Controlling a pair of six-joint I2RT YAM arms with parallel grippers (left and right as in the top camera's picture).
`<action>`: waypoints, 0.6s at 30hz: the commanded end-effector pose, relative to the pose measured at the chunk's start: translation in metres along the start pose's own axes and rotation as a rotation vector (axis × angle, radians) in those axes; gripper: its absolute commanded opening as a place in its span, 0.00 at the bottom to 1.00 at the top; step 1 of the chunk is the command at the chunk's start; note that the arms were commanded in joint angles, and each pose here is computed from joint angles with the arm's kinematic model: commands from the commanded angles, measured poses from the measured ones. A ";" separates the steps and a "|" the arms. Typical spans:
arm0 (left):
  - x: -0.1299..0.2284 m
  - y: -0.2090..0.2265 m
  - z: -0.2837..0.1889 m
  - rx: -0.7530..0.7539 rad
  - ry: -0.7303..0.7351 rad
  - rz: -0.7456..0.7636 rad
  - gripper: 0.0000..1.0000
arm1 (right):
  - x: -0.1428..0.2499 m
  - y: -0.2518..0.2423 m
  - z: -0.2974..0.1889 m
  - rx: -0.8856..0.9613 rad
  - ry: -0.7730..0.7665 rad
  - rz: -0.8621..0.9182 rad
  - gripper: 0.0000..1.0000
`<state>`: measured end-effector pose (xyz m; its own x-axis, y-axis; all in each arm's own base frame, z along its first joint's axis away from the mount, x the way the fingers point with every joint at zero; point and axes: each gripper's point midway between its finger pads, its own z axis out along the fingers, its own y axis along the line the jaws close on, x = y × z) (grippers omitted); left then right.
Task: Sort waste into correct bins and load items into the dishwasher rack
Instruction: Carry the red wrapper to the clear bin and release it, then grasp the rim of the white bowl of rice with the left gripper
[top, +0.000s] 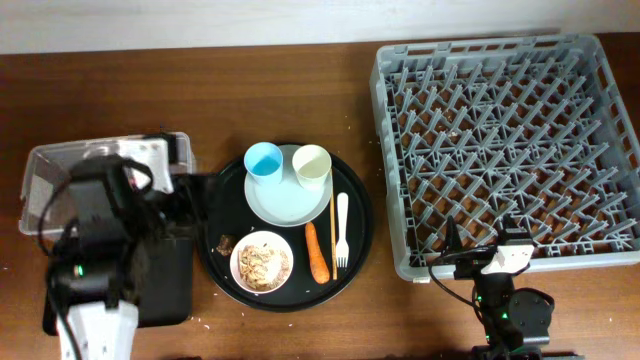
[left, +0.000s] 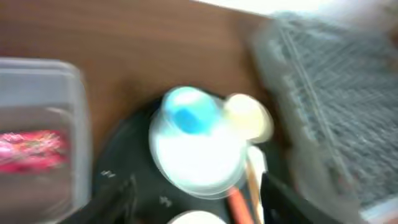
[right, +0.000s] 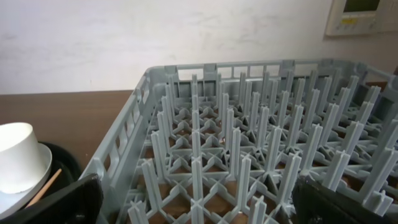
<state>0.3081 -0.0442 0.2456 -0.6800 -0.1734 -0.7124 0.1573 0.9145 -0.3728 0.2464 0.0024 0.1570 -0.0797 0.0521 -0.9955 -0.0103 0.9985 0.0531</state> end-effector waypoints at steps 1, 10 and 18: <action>0.027 -0.032 -0.012 0.096 0.080 -0.010 0.79 | 0.002 -0.003 0.000 0.016 0.003 0.002 0.99; 0.105 -0.053 0.018 -0.158 0.365 0.000 0.01 | 0.002 -0.003 0.000 0.016 0.003 0.002 0.99; 0.129 -0.087 0.045 -0.194 0.389 0.034 0.00 | 0.002 -0.003 0.000 0.016 0.003 0.002 0.99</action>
<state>0.2321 -0.1689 0.1656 -0.9084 0.0435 -0.4159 0.1669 0.9497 -0.2651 0.2464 0.0024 0.1568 -0.0805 0.0525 -0.9954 -0.0102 0.9985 0.0535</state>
